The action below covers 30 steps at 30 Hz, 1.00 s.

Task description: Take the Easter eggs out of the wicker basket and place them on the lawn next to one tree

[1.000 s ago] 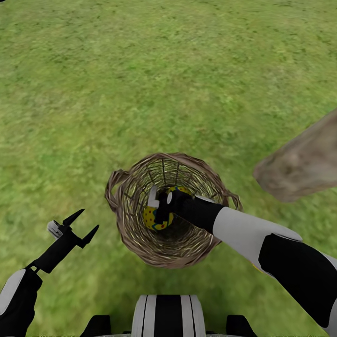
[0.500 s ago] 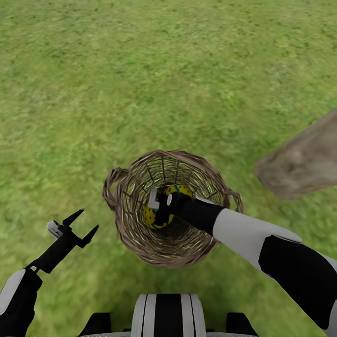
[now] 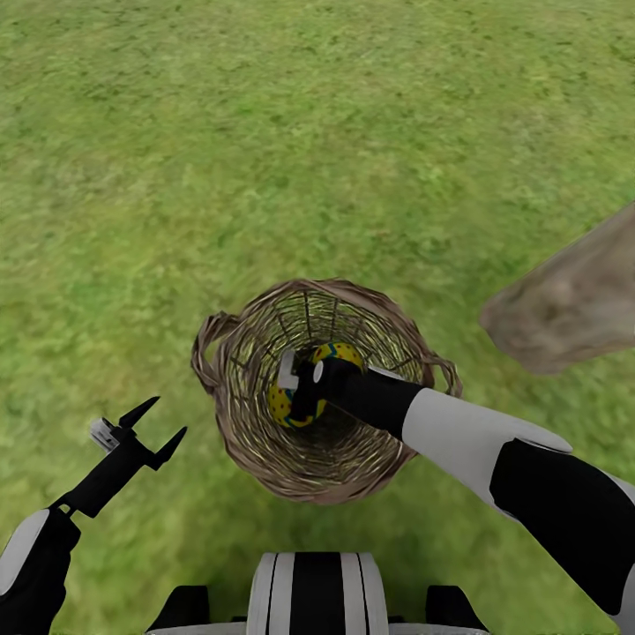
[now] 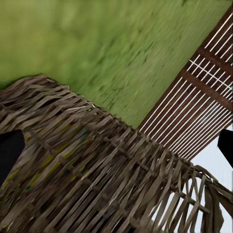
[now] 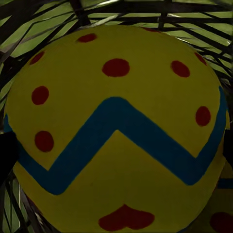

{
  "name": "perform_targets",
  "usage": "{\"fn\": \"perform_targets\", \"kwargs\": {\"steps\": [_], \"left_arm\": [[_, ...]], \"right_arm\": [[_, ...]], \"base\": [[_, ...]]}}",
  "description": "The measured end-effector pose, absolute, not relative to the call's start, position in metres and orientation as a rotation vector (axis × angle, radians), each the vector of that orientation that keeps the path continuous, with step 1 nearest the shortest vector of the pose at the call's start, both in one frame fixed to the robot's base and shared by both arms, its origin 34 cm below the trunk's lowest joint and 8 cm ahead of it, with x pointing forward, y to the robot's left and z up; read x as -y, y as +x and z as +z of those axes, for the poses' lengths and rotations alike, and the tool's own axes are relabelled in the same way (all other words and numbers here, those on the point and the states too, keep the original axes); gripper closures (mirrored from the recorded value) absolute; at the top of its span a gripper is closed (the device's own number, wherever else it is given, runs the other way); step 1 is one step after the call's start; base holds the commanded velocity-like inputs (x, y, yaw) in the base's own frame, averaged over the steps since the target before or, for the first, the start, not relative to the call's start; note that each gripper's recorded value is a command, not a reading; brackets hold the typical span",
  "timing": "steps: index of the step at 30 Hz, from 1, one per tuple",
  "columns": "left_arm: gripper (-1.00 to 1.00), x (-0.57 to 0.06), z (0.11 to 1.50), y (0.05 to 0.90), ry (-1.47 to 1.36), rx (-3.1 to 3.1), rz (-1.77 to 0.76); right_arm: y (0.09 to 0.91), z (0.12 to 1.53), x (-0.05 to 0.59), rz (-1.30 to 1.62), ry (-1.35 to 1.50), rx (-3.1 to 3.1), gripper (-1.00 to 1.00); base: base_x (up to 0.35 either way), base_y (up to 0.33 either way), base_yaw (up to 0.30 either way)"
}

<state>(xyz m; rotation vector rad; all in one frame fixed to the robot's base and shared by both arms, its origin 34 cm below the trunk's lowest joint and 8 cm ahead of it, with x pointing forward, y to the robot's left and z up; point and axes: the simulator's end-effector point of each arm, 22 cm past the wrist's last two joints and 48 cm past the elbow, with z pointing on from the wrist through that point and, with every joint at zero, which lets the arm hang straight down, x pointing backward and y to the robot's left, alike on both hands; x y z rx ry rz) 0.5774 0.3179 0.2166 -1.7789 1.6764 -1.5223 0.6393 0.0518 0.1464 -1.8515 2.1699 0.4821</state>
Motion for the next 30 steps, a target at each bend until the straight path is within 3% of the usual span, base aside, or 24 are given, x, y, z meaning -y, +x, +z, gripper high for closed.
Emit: {"fn": "perform_targets", "kwargs": {"steps": [30], "left_arm": [[-1.0,-0.317,0.236,0.587,-1.739,-1.663,-1.55]], "right_arm": [[0.642,0.151,-0.037,0.429,-1.848,-2.195,1.0]], "base": [[0.0,0.0,0.0]]}}
